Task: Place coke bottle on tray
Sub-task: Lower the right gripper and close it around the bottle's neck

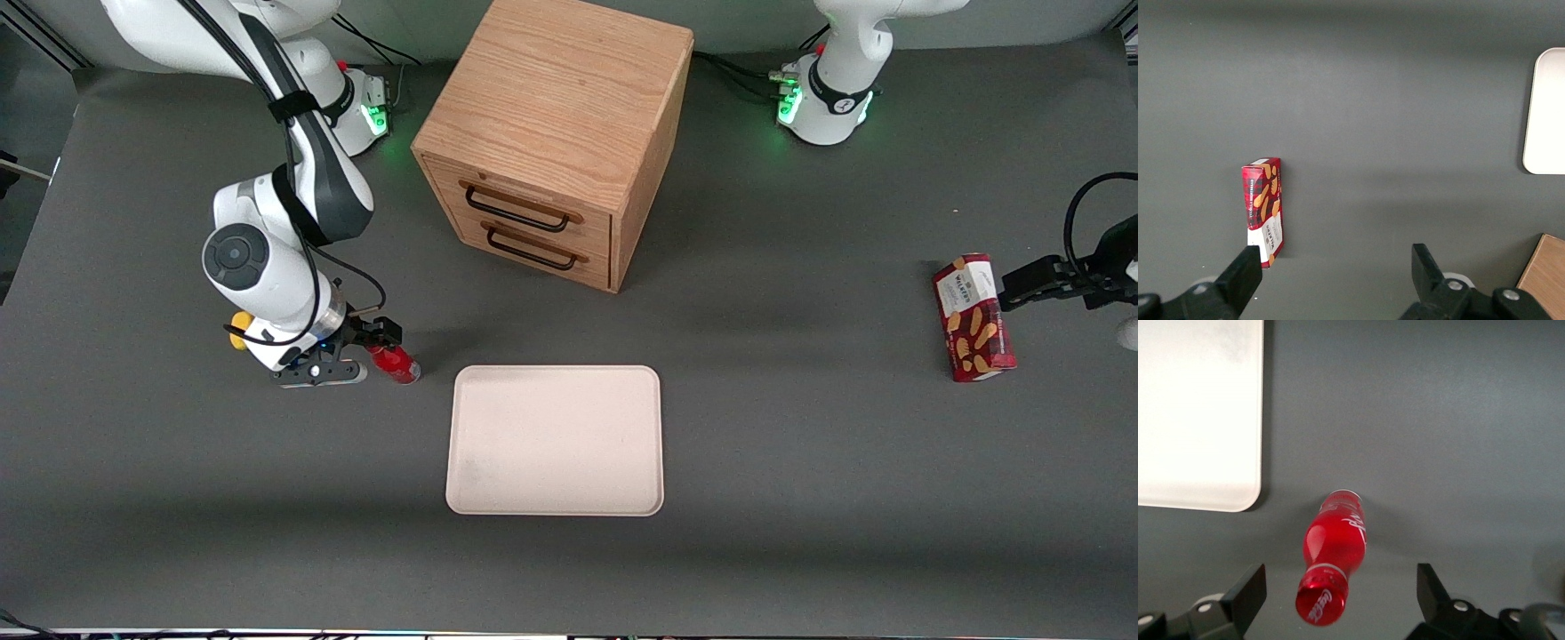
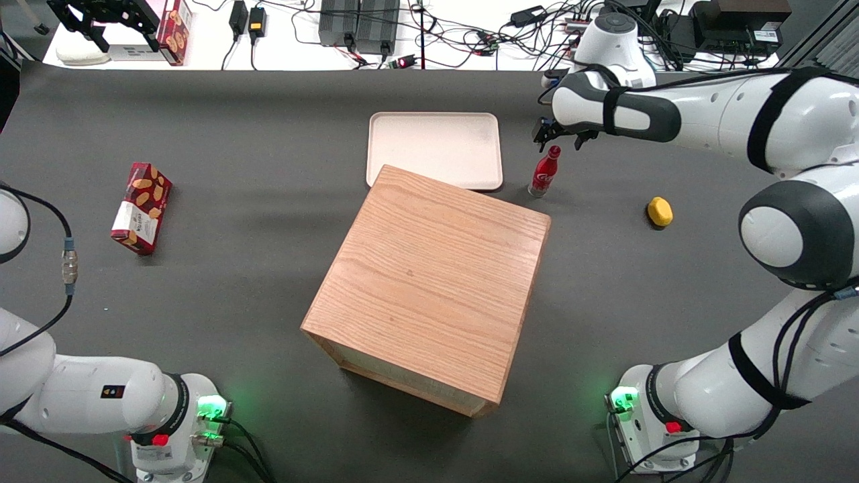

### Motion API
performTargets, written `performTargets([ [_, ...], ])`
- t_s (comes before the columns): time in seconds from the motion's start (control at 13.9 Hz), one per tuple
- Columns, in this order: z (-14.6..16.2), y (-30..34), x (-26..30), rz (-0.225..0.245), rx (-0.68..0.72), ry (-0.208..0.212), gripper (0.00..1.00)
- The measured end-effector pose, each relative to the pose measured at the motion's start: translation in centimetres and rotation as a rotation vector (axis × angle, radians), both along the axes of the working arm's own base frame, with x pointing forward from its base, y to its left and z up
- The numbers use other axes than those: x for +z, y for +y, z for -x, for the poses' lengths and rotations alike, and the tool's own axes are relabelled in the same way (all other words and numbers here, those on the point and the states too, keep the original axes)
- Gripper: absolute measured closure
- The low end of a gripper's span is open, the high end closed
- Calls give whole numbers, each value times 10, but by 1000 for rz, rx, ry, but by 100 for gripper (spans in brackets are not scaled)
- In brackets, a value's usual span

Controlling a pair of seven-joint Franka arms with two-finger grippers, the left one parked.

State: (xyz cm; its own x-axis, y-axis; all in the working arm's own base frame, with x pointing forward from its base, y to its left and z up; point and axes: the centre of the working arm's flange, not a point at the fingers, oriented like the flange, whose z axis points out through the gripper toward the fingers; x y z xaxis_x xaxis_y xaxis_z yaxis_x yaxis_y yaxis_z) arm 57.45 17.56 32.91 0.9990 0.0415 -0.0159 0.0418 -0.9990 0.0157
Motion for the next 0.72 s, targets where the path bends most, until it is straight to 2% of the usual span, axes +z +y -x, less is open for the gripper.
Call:
performTargets([
  [0.22,-1,0,0,0,0,-2,0],
  [0.29,-1,0,0,0,0,-2,4],
  [0.57,2,0,7,7,-1,26,51],
  [0.65,1,0,10,7,-1,27,56],
  [0.72,1,0,11,6,-1,25,57],
])
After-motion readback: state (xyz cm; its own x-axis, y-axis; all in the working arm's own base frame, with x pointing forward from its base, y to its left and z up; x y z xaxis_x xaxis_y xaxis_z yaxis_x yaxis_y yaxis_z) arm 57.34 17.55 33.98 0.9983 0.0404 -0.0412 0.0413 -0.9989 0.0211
